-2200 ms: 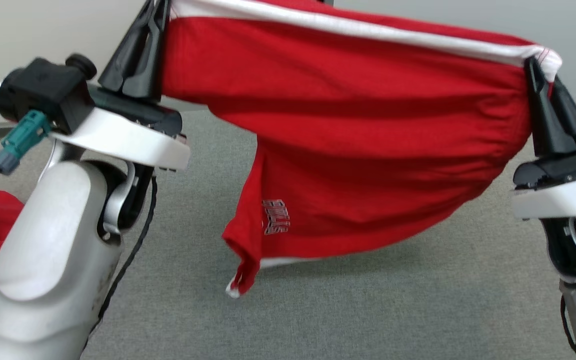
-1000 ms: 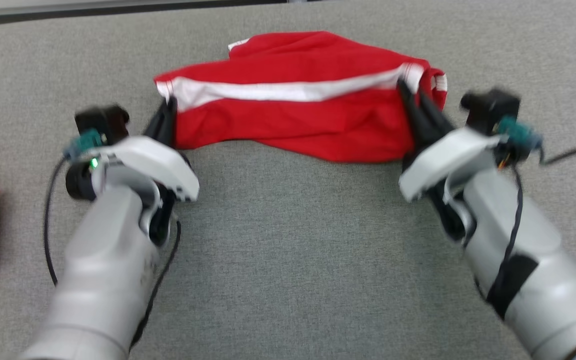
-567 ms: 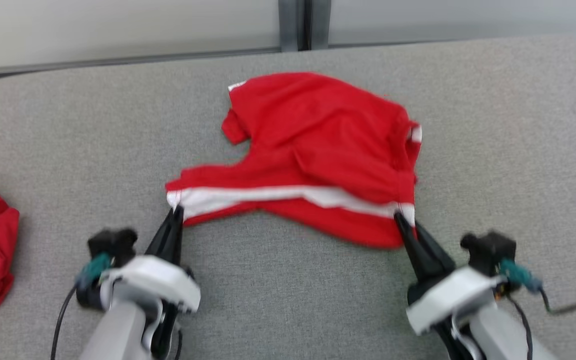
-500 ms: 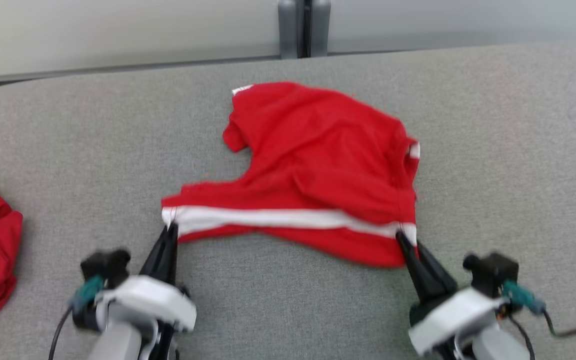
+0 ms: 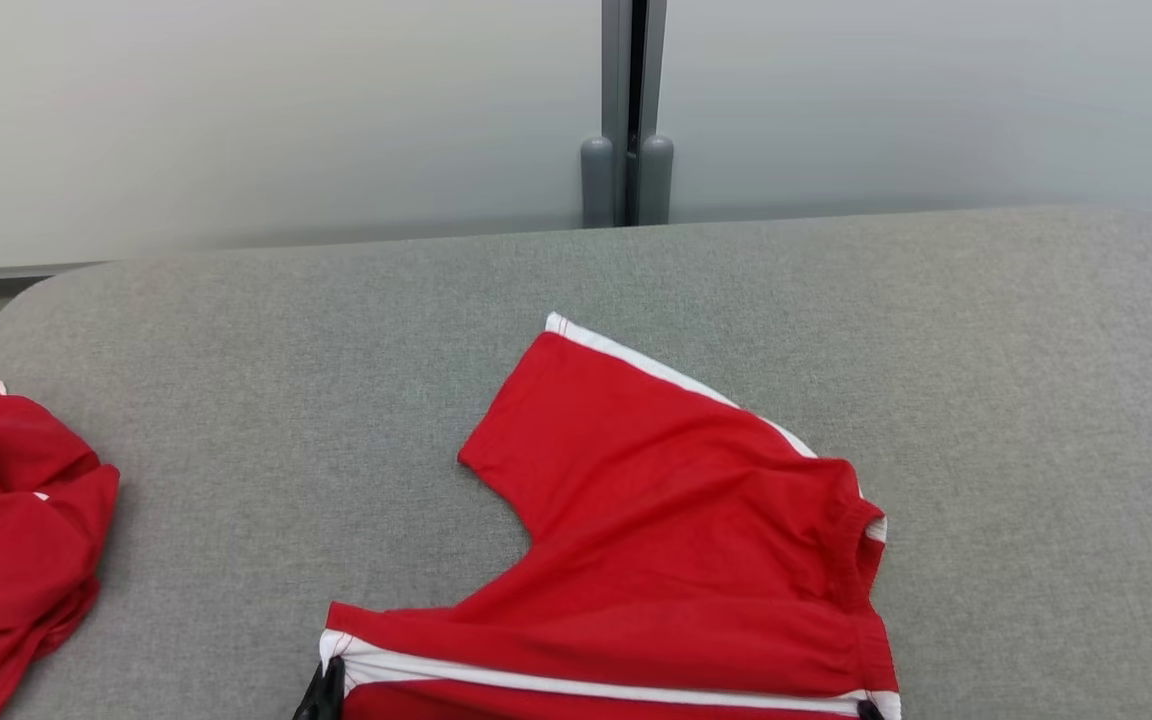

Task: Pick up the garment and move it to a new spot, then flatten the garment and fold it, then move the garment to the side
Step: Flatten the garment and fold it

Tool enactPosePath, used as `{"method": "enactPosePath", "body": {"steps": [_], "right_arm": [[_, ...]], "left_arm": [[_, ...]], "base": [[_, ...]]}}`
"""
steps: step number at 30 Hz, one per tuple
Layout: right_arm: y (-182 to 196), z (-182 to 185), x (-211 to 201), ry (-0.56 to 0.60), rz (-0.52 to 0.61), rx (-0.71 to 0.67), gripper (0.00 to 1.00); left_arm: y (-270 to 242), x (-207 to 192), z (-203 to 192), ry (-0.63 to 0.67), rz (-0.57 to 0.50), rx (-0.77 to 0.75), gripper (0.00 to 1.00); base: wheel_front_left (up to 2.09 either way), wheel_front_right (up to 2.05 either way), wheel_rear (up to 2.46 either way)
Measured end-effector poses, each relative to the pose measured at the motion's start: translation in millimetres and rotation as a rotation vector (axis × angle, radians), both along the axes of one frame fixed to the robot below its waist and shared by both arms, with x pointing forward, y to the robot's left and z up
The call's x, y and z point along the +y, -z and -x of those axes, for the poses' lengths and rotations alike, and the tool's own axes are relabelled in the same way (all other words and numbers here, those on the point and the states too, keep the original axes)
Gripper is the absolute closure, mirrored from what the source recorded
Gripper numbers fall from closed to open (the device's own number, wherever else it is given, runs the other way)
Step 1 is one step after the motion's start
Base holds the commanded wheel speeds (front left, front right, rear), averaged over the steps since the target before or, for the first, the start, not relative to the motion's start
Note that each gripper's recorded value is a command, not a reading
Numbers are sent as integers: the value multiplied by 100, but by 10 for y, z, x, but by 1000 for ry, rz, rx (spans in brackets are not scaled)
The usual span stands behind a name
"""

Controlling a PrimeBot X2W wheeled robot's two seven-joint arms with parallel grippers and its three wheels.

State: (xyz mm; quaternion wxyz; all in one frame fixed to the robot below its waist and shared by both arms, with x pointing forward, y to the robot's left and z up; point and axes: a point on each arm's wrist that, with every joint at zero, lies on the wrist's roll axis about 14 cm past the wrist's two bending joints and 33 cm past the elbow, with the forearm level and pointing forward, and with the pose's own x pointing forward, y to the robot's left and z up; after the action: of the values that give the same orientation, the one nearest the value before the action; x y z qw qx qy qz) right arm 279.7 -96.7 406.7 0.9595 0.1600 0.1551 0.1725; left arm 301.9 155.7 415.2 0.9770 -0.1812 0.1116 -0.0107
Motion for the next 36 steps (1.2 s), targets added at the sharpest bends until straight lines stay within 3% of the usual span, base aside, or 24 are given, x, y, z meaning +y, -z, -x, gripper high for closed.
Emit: {"method": "enactPosePath", "body": {"steps": [9, 15, 26, 36], "right_arm": [[-92, 136, 18, 14, -8, -16, 100], [-170, -72, 25, 36, -32, -24, 100], [-385, -1000, -234, 153, -58, -118, 100], [-3, -1399, -435, 238, -61, -28, 100]], "left_arm": [[-293, -5, 50, 24, -18, -53, 100], [-427, -104, -268, 97, -44, -85, 100], [-630, -577, -1520, 276, -78, -154, 100], [-69, -1037, -2233, 400, -92, 13, 100]], "base": [[0, 0, 0], [0, 0, 0], [0, 0, 0], [0, 0, 0]]}}
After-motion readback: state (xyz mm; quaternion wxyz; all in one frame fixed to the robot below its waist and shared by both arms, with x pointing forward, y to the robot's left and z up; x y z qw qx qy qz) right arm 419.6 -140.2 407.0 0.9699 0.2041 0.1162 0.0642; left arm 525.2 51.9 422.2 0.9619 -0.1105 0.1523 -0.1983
